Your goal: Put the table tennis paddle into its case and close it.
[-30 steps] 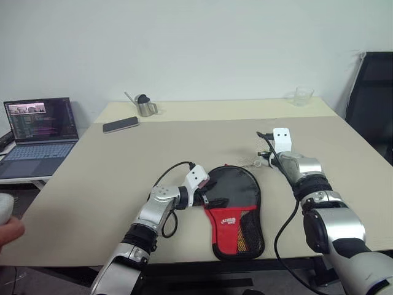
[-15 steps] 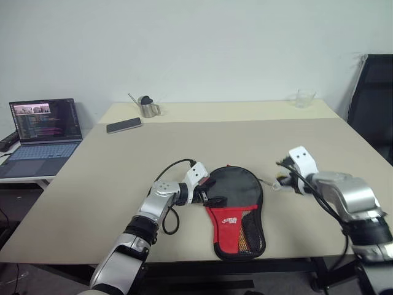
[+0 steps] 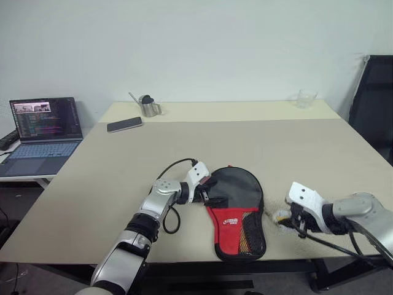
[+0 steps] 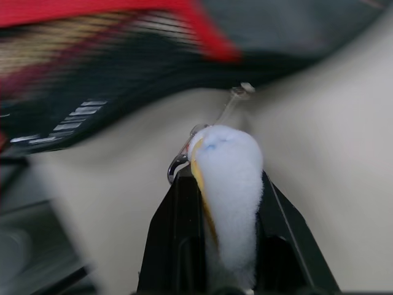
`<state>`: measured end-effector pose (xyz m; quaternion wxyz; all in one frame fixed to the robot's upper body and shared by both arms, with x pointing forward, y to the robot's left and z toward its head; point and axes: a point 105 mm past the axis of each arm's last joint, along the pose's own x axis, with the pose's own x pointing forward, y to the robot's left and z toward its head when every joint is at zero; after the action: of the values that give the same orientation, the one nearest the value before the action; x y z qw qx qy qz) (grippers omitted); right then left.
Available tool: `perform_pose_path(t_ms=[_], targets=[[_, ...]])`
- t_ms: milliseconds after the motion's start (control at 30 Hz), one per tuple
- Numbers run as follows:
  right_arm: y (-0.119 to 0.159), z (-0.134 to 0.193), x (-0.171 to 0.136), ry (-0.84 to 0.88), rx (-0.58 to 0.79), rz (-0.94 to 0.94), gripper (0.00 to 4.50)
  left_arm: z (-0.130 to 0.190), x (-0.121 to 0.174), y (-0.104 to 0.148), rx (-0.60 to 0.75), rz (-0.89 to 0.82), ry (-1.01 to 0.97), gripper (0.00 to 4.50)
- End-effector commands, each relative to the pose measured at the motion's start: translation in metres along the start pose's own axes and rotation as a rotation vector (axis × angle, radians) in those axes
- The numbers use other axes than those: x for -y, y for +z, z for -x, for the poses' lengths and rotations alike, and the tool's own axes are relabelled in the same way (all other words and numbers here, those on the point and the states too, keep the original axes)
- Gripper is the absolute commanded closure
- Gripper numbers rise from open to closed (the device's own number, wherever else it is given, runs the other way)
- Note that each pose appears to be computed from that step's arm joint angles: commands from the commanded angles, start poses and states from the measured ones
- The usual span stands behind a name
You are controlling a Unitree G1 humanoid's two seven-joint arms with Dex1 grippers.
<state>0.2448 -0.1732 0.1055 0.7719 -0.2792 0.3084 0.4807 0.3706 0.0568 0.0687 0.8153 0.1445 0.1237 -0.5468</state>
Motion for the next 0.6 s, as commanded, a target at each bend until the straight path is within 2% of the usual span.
perform_pose_path(t_ms=[33, 133, 267, 467, 600], targets=[[0.009, 0.01, -0.037, 0.215, 0.061, 0.096, 4.09, 0.008, 0.01, -0.068, -0.237, 0.106, 0.01, 0.0], [0.007, 0.011, -0.055, 0.324, 0.09, 0.085, 4.09, 0.006, 0.011, -0.068, -0.246, 0.103, 0.004, 0.0], [0.004, 0.011, -0.066, 0.383, 0.097, 0.084, 4.11, 0.005, 0.011, -0.068, -0.25, 0.101, 0.001, 0.0], [0.002, 0.007, -0.07, 0.393, 0.096, 0.09, 4.11, 0.005, 0.012, -0.069, -0.257, 0.099, 0.0, 0.0], [0.002, 0.004, -0.052, 0.303, 0.096, 0.048, 4.11, 0.004, 0.012, -0.07, -0.259, 0.098, 0.002, 0.0]])
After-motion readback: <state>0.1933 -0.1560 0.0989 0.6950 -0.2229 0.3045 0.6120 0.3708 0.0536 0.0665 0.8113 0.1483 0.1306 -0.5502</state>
